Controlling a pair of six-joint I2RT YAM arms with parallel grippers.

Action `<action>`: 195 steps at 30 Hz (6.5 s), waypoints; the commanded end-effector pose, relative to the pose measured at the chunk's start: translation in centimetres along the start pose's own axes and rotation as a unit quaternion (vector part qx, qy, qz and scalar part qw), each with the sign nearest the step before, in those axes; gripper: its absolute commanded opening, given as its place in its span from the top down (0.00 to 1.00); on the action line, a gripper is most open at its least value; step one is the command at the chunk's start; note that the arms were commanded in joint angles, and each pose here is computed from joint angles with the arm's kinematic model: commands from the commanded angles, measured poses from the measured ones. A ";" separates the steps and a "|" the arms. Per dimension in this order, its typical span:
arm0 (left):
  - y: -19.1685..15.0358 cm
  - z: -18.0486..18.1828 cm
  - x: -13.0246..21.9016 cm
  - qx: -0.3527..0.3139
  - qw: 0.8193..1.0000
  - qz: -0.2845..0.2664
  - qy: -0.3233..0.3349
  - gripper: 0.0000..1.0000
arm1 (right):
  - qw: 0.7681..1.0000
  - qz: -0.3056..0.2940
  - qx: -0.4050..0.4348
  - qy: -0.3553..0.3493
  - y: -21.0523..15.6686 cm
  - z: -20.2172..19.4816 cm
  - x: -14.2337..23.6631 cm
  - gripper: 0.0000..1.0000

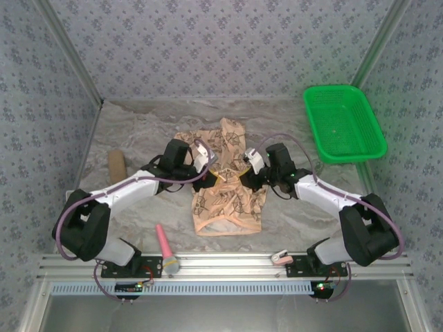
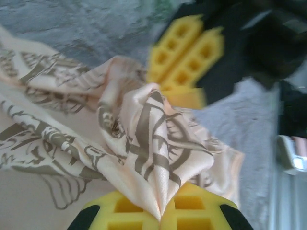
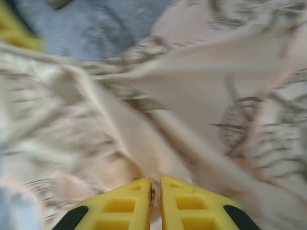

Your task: Fold the inside-out t-shirt

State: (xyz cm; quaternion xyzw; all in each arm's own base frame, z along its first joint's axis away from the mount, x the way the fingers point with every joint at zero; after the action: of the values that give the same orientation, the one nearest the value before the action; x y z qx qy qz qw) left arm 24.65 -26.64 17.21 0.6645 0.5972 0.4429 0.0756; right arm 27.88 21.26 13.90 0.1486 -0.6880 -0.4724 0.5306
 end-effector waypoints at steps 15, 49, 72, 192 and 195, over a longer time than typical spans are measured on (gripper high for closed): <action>-0.2 0.9 -1.1 0.160 0.983 0.035 -0.084 0.98 | 0.973 -0.086 0.108 -0.185 0.4 0.2 6.0 0.62; -0.6 8.2 -2.8 0.233 0.971 0.032 0.044 0.77 | 0.956 -0.136 0.249 0.075 4.9 5.3 3.8 1.00; 2.4 0.2 3.0 0.012 0.995 -0.075 0.069 0.47 | 0.982 -0.101 0.092 0.128 6.9 2.0 -0.3 0.96; -2.1 7.7 1.7 0.316 0.937 0.036 0.143 1.00 | 0.912 -0.166 0.328 0.180 2.3 9.5 3.2 1.00; -1.9 7.7 2.2 0.277 0.944 0.030 0.174 0.97 | 0.923 -0.139 0.296 0.205 2.1 8.6 3.2 1.00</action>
State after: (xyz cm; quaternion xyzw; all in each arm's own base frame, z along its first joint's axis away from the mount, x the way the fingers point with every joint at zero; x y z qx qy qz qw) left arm 27.02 -22.40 12.68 0.6320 0.6836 0.2895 -0.2222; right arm 21.29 24.65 17.30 0.4616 -0.7007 -0.2846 0.4636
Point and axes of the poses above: each hand's point on the last joint's axis, 136 mm out from that joint toward the fingers, its own x axis back along the fingers, its own z axis along the line the jaws close on, y = z × x, the point moved 4 cm from there along x, back along the fingers, and after that the axes turned 15 degrees about x, right-handed, at the moved point
